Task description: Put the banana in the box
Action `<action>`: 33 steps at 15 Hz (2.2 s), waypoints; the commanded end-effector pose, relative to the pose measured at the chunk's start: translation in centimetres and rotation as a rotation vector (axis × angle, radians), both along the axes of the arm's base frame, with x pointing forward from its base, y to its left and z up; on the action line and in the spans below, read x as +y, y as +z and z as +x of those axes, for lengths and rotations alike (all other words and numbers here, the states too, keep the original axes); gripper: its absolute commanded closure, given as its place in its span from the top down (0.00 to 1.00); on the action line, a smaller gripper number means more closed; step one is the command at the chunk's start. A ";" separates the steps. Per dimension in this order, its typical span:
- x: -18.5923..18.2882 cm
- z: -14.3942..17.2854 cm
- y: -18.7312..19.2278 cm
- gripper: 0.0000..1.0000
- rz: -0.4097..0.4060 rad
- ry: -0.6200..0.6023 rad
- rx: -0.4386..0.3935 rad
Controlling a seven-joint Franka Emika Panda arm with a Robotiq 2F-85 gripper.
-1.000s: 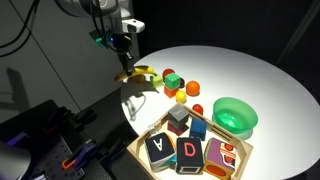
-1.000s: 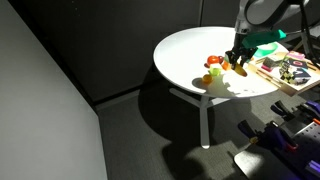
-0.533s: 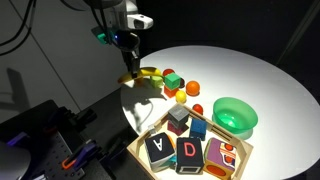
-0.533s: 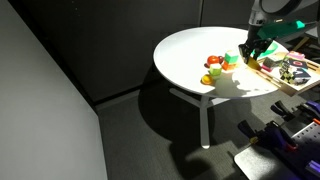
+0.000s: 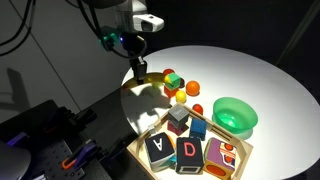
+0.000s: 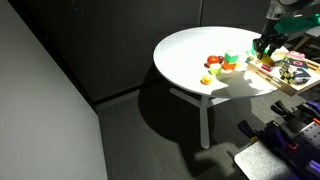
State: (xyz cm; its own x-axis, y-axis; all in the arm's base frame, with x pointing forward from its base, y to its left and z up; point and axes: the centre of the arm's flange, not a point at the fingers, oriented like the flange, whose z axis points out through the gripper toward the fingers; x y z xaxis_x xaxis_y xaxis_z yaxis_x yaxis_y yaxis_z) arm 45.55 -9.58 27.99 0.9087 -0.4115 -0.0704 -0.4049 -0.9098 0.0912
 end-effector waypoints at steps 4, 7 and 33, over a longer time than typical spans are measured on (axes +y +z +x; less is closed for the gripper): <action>-5.0 -2.8 2.0 0.14 0.020 -0.063 -0.055; -6.7 -3.3 2.1 0.14 0.039 -0.090 -0.064; -10.6 -3.8 3.2 0.14 0.061 -0.175 -0.070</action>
State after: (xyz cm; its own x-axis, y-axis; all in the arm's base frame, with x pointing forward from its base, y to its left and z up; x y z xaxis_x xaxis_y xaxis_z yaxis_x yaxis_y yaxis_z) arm 42.08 -18.56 29.82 0.8365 -0.5462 -0.0434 -0.5456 -0.8376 0.0252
